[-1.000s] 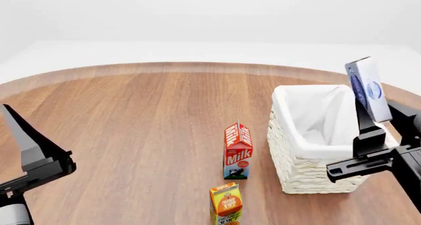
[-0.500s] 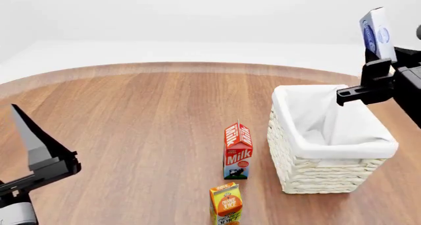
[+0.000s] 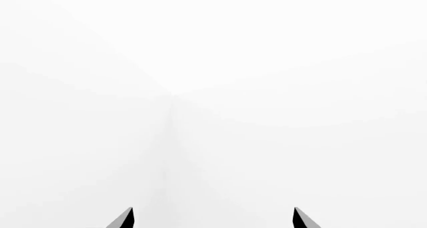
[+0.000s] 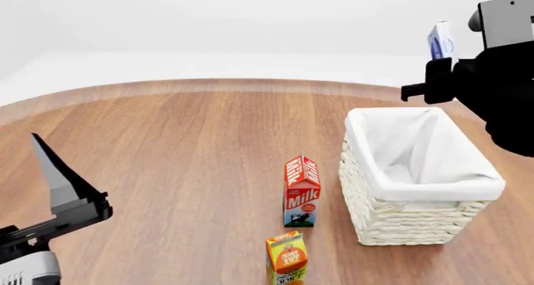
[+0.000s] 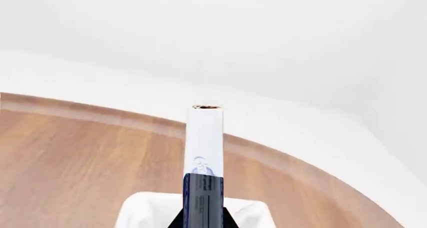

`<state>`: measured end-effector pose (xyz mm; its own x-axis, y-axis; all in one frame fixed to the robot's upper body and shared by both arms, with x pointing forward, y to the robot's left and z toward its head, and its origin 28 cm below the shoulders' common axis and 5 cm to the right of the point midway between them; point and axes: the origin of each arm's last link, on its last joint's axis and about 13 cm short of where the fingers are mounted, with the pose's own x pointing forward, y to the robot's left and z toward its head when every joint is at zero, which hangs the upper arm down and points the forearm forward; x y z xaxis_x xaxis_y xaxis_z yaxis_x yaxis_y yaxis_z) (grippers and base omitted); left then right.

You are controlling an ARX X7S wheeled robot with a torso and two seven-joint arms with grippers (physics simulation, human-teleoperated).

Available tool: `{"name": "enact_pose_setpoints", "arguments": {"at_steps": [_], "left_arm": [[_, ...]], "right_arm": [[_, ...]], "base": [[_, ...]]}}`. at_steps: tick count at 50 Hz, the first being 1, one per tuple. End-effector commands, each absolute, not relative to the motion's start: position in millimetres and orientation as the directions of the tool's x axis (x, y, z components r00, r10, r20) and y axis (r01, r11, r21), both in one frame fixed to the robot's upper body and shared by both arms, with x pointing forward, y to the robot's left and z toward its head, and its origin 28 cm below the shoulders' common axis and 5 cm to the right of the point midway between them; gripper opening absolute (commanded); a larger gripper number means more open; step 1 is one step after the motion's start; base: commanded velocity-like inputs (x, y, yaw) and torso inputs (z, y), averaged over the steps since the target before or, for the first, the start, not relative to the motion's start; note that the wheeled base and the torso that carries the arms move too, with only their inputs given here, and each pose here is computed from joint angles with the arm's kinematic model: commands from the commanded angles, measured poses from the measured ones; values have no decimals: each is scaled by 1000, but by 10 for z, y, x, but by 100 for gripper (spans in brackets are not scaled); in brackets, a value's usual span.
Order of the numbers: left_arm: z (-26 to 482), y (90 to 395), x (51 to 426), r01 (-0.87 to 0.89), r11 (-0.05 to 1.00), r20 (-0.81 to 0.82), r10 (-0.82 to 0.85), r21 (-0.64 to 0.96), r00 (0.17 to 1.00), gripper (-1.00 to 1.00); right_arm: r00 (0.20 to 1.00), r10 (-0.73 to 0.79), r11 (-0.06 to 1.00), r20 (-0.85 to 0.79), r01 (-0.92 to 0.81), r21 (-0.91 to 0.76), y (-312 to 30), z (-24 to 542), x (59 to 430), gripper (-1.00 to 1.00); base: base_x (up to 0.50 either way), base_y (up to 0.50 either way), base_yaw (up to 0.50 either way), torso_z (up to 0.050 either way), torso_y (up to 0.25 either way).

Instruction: Pick up the cream cheese box and the butter, and put them in the basket.

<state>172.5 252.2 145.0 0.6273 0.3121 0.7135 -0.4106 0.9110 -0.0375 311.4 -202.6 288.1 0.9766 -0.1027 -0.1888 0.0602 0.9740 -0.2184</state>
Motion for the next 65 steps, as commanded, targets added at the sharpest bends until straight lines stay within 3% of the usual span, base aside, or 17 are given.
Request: {"name": "enact_pose_setpoints", "arguments": {"at_steps": [1, 33, 65], "left_arm": [[1453, 2538, 1744, -420, 907, 718, 309, -25, 624, 100], [1457, 2529, 1735, -415, 910, 716, 300, -16, 630, 100], [1441, 2517, 1742, -408, 913, 713, 292, -9, 637, 100]], "right_arm": [[957, -125, 981, -261, 79, -179, -2058, 2644, 3443, -100], [896, -159, 980, -415, 93, -174, -2187, 2088, 3466, -100], [880, -139, 980, -454, 56, -192, -2228, 1956, 3466, -100]], "base": [[0, 0, 0, 0, 0], [0, 0, 0, 0, 1], [0, 0, 0, 0, 1]]}}
